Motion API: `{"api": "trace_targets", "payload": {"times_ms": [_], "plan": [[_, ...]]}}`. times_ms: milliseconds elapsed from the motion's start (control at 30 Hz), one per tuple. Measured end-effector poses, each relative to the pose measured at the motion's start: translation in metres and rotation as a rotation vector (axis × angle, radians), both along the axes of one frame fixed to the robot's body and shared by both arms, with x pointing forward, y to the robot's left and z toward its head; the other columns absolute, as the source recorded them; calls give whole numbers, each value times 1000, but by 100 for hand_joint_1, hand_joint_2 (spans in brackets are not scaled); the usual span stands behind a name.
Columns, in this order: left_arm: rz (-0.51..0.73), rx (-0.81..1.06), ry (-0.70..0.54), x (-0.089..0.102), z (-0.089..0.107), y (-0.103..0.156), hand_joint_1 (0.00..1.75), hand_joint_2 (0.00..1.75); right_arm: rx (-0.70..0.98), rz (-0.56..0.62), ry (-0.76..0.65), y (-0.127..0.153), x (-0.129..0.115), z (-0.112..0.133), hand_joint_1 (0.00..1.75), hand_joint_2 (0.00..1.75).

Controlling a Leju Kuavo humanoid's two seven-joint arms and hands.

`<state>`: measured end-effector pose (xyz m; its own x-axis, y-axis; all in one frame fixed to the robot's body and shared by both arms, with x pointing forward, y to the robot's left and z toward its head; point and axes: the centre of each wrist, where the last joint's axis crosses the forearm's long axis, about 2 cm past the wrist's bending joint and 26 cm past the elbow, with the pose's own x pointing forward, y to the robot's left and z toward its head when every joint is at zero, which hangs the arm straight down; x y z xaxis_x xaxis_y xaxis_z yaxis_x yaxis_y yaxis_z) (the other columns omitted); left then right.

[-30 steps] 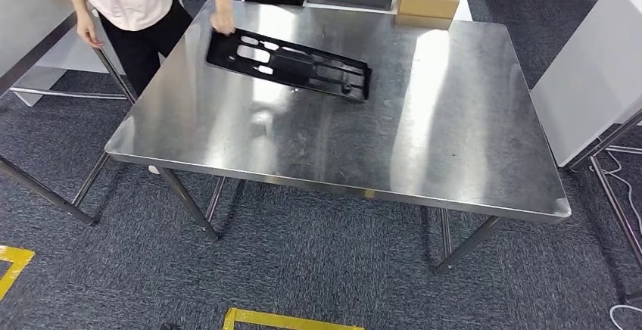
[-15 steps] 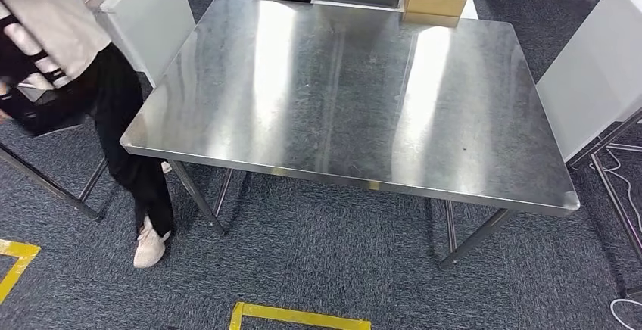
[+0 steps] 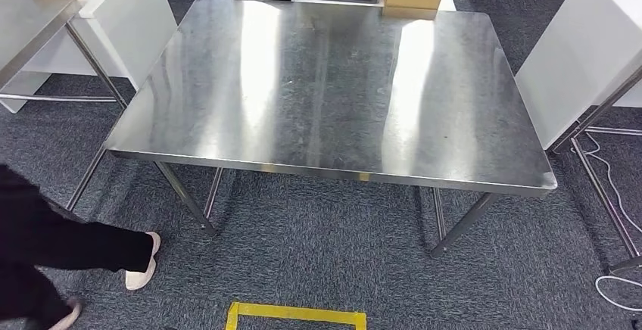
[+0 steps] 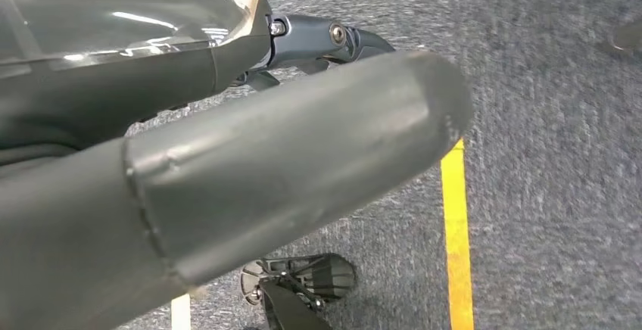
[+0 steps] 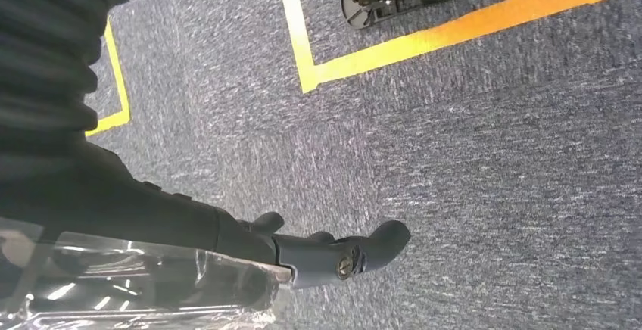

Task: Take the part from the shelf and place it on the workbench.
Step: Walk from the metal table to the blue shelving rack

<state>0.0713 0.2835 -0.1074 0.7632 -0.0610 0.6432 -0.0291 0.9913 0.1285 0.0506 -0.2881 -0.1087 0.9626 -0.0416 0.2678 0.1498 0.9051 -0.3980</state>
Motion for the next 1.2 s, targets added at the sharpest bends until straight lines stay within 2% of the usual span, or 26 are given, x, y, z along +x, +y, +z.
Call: {"api": "trace_targets", "payload": {"times_ms": [667,800,1200], "plan": [[0,-3,8,-4,-1,-2,0,0,9,-6,4,-1,-2,0,0,175],[1,-2,15,-7,-1,-1,0,0,-6,10,14,-1,0,0,0,0],[-20,-1,21,-4,-1,-2,0,0,-24,31,55,-3,0,0,0,0]]}}
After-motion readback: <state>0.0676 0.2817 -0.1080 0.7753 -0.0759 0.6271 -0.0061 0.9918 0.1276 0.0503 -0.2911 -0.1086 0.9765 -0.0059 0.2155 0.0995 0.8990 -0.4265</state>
